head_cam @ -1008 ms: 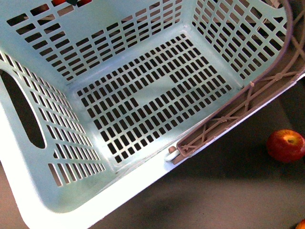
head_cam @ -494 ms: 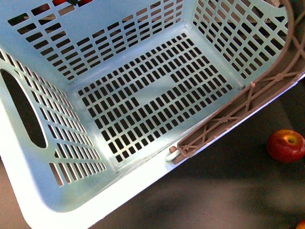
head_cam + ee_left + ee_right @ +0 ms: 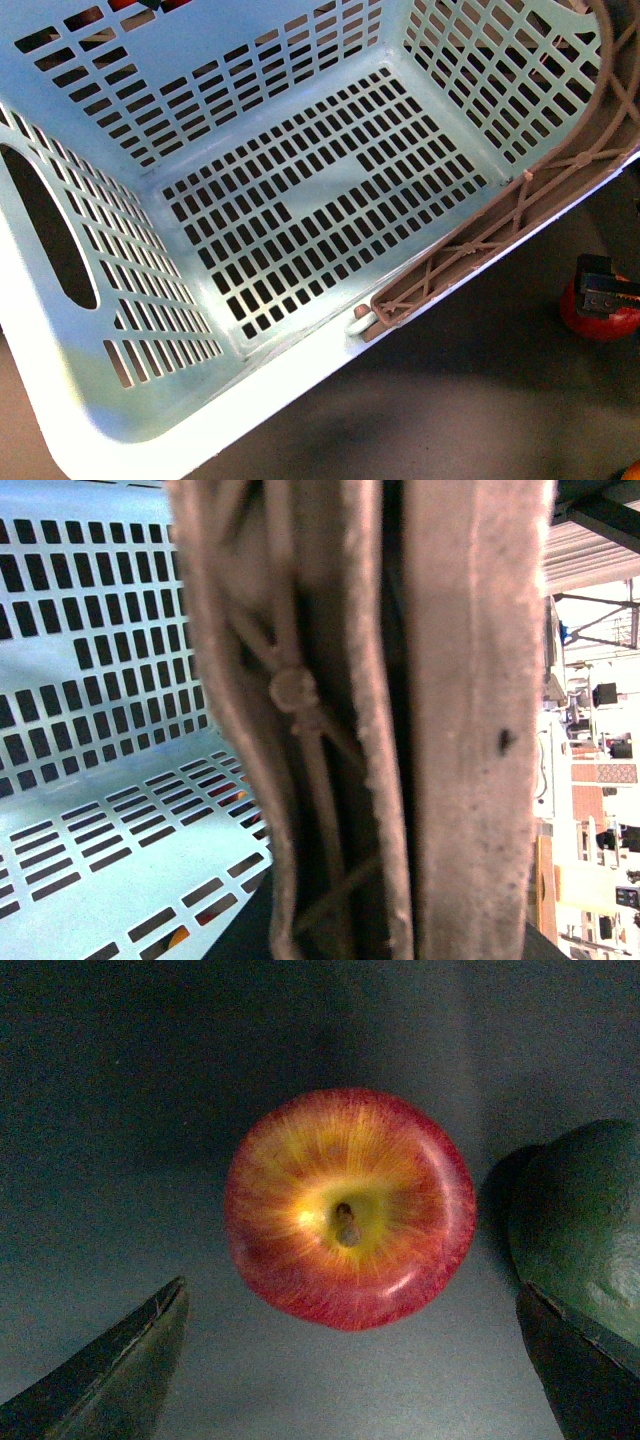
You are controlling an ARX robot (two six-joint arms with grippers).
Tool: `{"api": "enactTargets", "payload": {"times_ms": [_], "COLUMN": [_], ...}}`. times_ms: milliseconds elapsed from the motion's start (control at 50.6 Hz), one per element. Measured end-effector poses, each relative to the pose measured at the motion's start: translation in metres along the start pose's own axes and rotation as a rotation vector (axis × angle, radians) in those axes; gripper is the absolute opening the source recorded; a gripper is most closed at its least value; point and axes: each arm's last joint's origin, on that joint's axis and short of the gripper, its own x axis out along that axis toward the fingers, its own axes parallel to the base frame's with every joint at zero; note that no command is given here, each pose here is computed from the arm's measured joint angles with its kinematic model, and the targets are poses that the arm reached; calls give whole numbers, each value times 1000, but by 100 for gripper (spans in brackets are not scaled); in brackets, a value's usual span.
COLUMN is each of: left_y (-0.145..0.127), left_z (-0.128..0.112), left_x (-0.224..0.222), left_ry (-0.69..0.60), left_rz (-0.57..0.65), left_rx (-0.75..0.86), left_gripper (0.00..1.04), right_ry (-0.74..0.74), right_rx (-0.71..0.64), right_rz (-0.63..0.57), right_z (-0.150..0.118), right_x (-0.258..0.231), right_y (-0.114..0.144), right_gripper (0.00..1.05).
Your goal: Pick apple with right arm and hold basket with left
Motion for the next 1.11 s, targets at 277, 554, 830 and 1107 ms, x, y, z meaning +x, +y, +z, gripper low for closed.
{"api": "enactTargets", "payload": {"times_ms": [277,554,830,1107], "left_y": [0,0,0,0], "left_z": [0,0,0,0], "left_x": [0,0,0,0], "left_ry": [0,0,0,0], "left_rz": [0,0,0,0], "left_rx": [0,0,0,0], "left_gripper": [16,16,16,16], "right_ry": [18,37,32,17], "right_rx": [25,60,89,112], "right_rz": [-9,-9,-13,-14], "right_z": [10,8,8,-2], "right_x": [26,45,49,38], "right_y": [-1,0,-3,-5], "right_gripper": [96,96,82,80]}}
